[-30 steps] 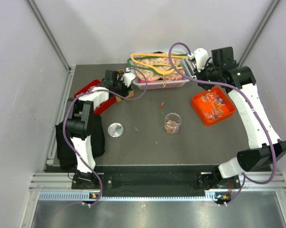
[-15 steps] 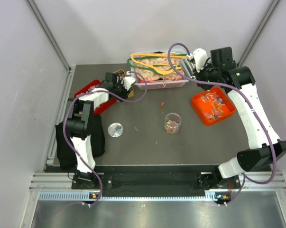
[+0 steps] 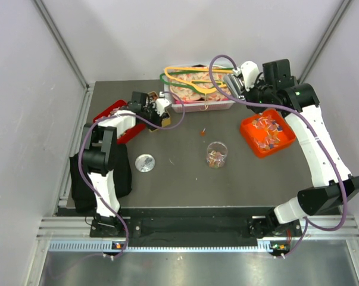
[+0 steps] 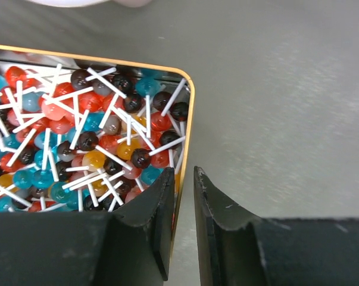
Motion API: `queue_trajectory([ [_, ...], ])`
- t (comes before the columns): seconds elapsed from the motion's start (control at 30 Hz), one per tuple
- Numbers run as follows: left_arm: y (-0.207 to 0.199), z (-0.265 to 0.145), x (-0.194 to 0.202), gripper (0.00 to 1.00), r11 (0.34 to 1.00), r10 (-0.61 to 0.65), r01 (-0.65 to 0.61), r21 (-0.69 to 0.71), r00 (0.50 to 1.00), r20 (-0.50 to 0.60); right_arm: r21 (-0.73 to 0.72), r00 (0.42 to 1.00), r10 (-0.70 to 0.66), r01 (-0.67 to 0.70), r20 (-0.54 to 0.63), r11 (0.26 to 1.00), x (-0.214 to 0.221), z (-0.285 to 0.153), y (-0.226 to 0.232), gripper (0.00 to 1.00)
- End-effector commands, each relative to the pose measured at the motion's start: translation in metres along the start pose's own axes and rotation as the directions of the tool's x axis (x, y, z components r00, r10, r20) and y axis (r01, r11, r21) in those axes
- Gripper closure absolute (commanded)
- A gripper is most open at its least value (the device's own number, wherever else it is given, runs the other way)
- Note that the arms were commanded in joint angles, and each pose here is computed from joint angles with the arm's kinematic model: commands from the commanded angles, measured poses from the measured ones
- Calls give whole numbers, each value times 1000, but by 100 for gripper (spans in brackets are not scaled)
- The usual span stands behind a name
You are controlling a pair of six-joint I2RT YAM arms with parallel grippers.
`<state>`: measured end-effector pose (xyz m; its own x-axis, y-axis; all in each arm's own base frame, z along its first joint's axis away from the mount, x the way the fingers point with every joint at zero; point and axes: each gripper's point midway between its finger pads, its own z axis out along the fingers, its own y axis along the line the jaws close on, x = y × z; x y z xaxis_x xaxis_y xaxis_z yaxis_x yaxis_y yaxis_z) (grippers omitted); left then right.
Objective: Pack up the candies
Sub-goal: Move the storage box to the center of the board.
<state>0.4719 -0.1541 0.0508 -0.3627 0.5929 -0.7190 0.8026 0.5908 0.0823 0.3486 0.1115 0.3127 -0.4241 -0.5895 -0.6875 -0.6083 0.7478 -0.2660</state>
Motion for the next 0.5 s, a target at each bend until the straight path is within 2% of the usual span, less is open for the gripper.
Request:
queue_trajectory([
  [0.0,-33,-22,-27,76,995,-19,13,98,998,56,22,997,-14,12,81,1000,-25,-18,-2,100],
  [0.17,-73,-22,-34,76,982,-71,61,179,996,52,14,997,-18,16,81,1000,-26,-16,1,100],
  [0.47,-167,-17,-40,75,945,-77,75,319,997,-4,10,996,-27,27,89,1000,-29,-19,5,100],
])
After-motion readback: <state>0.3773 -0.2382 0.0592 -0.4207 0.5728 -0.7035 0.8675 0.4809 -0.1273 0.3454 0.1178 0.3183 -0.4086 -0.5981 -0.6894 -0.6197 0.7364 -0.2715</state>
